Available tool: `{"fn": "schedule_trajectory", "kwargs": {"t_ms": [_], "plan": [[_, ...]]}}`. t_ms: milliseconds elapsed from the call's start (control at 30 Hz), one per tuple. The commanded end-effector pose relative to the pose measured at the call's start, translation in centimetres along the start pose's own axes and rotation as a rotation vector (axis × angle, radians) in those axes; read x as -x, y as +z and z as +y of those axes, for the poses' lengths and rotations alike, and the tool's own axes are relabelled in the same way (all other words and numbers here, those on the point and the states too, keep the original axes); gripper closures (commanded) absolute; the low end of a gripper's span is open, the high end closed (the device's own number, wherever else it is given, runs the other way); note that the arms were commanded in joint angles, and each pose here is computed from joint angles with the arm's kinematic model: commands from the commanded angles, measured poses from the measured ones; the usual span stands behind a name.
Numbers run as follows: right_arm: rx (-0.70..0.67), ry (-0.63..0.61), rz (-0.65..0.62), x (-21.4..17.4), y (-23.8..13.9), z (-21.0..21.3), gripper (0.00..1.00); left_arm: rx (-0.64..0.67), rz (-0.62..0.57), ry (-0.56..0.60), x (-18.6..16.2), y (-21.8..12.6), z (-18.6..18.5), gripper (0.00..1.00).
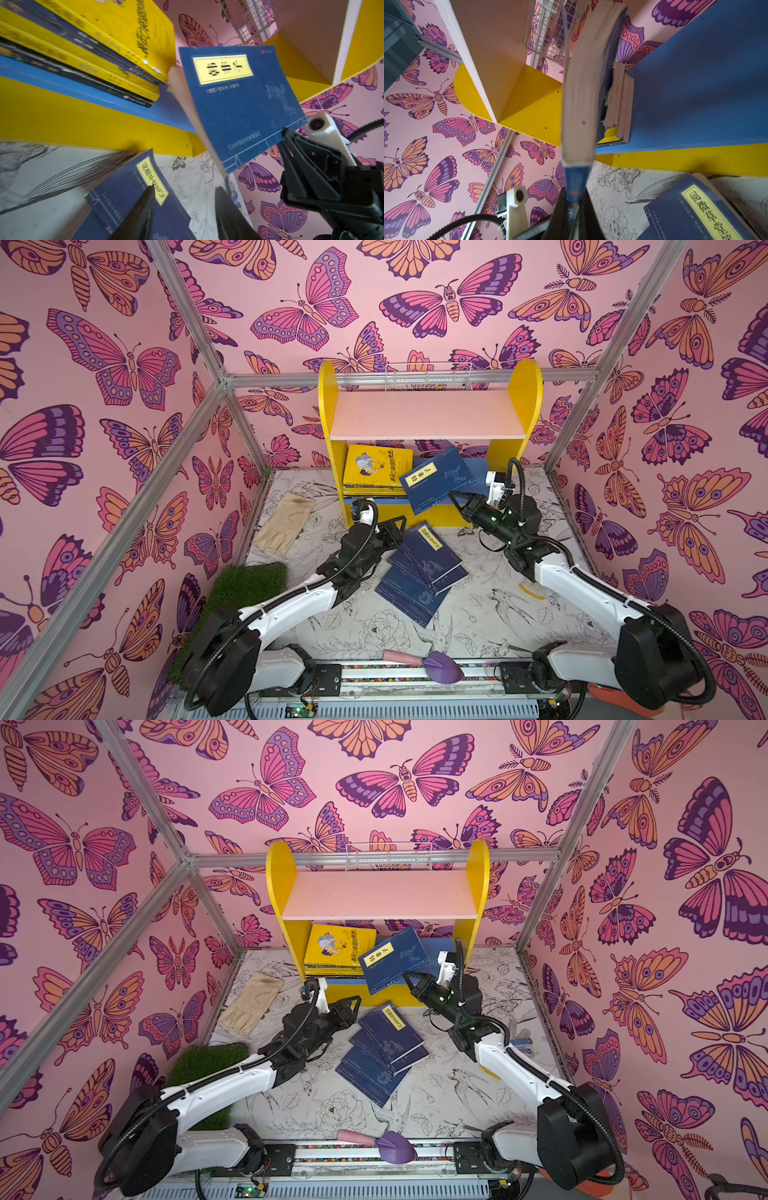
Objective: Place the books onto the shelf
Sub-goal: 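Lower the blue book onto the shelf with the right gripper while the left withdraws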
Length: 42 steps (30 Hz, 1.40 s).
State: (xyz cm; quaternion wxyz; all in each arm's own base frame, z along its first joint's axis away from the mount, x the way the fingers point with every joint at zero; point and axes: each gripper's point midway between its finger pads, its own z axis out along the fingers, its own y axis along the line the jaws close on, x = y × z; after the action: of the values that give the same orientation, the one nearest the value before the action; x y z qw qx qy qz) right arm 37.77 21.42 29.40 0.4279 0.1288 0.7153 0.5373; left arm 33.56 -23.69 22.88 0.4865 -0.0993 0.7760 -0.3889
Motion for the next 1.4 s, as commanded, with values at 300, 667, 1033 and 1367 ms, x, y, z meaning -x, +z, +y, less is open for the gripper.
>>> {"fn": "schedule_trajectory", "kwargs": {"t_ms": [300, 667, 1033, 1367], "plan": [[-0.058, -0.060, -0.231, 6.8, 1.0, -1.6, 1.00, 0.295, 0.017, 0.028, 0.0, -5.1, 7.9, 0.50], [-0.155, -0.014, -0.300, 7.5, 1.9, -5.6, 1.00, 0.321, 0.010, 0.009, 0.5, -6.3, 9.1, 0.50], [-0.323, 0.151, -0.425, 7.8, 1.1, -11.8, 1.00, 0.320, 0.019, -0.003, 0.2, -6.5, 9.1, 0.49], [-0.516, 0.218, -0.391, 6.5, -0.4, -15.3, 0.80, 0.316, 0.031, -0.007, 0.1, -6.2, 9.0, 0.49]]}}
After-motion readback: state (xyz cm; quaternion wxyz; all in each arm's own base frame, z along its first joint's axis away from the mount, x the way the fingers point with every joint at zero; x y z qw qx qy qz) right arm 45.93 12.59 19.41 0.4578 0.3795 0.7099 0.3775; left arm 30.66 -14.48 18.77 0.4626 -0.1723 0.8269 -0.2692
